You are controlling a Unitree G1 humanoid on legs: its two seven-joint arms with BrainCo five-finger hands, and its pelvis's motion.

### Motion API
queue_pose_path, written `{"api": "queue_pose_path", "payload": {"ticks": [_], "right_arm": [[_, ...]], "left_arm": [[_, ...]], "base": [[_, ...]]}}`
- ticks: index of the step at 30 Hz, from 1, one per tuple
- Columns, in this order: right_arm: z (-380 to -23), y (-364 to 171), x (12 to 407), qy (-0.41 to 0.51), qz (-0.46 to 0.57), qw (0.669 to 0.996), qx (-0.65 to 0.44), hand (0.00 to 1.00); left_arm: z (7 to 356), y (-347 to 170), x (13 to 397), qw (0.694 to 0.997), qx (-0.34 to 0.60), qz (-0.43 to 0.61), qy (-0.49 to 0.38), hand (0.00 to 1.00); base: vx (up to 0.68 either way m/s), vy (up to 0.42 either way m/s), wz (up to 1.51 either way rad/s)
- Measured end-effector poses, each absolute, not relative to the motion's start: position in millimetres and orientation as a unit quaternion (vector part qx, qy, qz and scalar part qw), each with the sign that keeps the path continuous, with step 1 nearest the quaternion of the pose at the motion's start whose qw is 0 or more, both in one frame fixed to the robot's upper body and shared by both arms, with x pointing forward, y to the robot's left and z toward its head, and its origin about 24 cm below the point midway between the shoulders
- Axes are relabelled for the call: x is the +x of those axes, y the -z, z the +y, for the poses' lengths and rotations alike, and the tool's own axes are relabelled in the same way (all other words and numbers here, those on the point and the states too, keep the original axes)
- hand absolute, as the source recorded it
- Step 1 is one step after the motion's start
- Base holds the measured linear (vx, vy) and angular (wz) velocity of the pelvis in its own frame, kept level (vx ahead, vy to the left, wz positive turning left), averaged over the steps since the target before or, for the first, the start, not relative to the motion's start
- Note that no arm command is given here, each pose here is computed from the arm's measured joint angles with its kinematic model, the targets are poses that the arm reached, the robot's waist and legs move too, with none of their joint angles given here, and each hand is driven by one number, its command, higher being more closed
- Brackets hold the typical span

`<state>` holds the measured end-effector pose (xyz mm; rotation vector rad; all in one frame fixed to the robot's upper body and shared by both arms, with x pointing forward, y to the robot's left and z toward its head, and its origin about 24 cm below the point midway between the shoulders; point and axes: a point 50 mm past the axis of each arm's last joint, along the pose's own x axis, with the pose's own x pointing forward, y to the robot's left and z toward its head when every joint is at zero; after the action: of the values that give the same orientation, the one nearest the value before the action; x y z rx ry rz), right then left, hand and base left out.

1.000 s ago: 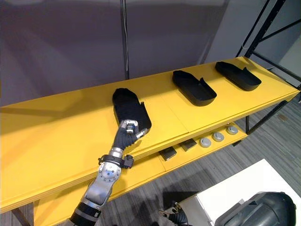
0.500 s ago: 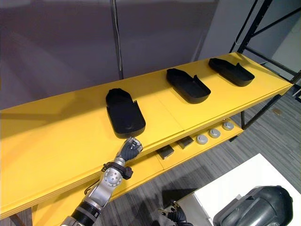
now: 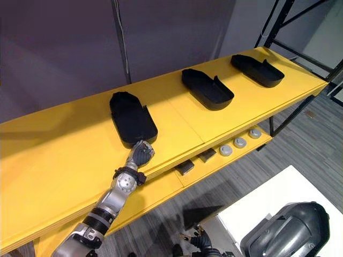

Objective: Walk over and take plastic housings, then place them on the shelf

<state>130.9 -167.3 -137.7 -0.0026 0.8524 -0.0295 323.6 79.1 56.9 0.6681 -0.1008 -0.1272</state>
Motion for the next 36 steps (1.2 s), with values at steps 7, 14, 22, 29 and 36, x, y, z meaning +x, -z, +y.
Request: {"api": "queue_pose_path", "payload": {"ticks": [7,14,22,29,36], "right_arm": [[-167,137,133,0.013,0.411,0.912,-0.001,0.0],[-167,136,135,0.014,0.409,0.913,-0.001,0.0],[-167,136,137,0.013,0.406,0.914,-0.002,0.0],[-176,139,132,0.017,0.419,0.908,-0.014,0.0],[-179,143,124,0.021,0.436,0.899,-0.021,0.0]], "left_arm": [[89,-63,335,0.944,0.326,-0.039,0.032,1.0],[88,-65,337,0.953,0.301,-0.035,0.032,1.0],[78,-94,317,0.965,0.232,-0.117,0.043,1.0],[98,-149,271,0.96,0.094,-0.262,0.004,1.0],[193,-147,219,0.938,0.008,-0.287,-0.196,1.0]], "base": [[0.01,0.002,-0.05],[0.0,0.0,-0.02],[0.0,0.0,0.05],[-0.01,0.005,0.21],[-0.01,-0.004,0.54]]}}
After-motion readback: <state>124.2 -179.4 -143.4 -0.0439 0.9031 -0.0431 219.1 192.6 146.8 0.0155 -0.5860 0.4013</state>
